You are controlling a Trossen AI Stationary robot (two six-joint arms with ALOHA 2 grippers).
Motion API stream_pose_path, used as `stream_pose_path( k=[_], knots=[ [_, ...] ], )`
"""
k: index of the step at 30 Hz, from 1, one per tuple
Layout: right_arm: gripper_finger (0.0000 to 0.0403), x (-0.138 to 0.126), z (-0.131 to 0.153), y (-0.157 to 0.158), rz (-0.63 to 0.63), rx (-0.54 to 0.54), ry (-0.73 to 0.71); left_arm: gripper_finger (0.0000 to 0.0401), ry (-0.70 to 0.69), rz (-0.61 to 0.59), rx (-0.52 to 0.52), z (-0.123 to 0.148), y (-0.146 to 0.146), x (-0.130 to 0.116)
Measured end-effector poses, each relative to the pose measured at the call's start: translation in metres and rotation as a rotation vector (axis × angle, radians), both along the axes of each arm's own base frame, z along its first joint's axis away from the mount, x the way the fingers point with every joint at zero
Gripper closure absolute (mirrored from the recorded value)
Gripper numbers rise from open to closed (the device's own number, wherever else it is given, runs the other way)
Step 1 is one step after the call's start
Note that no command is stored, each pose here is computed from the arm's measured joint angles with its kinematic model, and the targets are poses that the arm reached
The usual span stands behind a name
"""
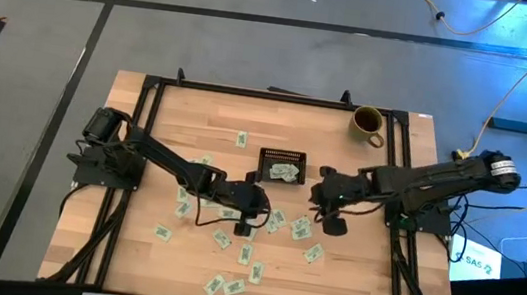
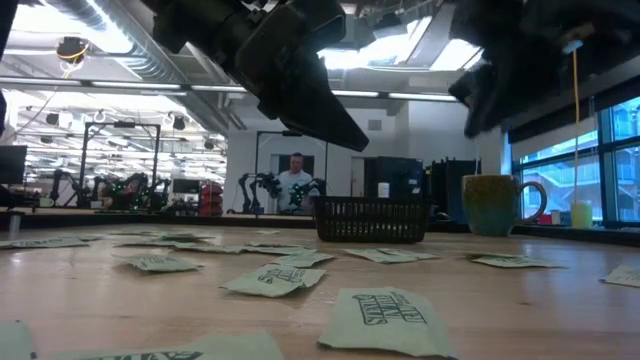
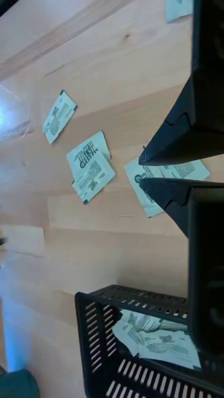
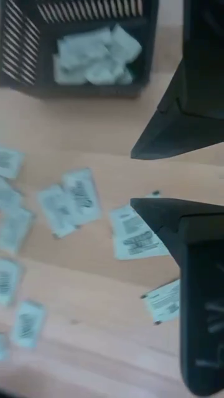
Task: Pick and place Stevia / Truvia into bins
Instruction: Put the stevia packet into the black basket
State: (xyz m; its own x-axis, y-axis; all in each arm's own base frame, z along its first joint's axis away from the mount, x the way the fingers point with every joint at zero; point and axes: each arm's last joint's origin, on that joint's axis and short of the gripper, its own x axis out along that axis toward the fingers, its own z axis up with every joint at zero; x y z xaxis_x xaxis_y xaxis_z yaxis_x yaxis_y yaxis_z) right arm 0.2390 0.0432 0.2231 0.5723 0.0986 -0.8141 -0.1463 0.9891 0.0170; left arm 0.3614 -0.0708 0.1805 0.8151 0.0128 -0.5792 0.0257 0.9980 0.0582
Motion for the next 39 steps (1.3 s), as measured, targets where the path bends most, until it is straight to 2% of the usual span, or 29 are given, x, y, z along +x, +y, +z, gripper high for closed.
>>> stream_pose_path(
  k=[4, 10, 14, 25, 32, 39],
  knots=[
    [0.0290, 0.011, -0.022, 0.006, 0.011, -0.012, 0.079, 0.0365, -0.001, 0.004, 0.006, 0.000, 0.000, 0.000],
    [0.0296, 0.023, -0.052, 0.009, 0.102, -0.085, 0.183, 0.0361, -0.001, 0.004, 0.006, 0.000, 0.000, 0.000],
    [0.0313, 0.026, -0.066, 0.011, 0.078, -0.076, 0.237, 0.0362, -0.001, 0.004, 0.006, 0.000, 0.000, 0.000],
    [0.0347, 0.037, -0.082, 0.024, 0.071, -0.053, 0.215, 0.0363, -0.006, 0.012, -0.006, 0.000, 0.000, 0.000],
    [0.0346, 0.033, -0.083, 0.023, 0.078, -0.063, 0.251, 0.0362, -0.010, -0.014, 0.055, 0.001, 0.001, 0.000],
    [0.0345, 0.036, -0.093, 0.023, 0.124, -0.094, 0.277, 0.0365, -0.014, 0.033, 0.168, 0.001, 0.003, 0.000]
  ],
)
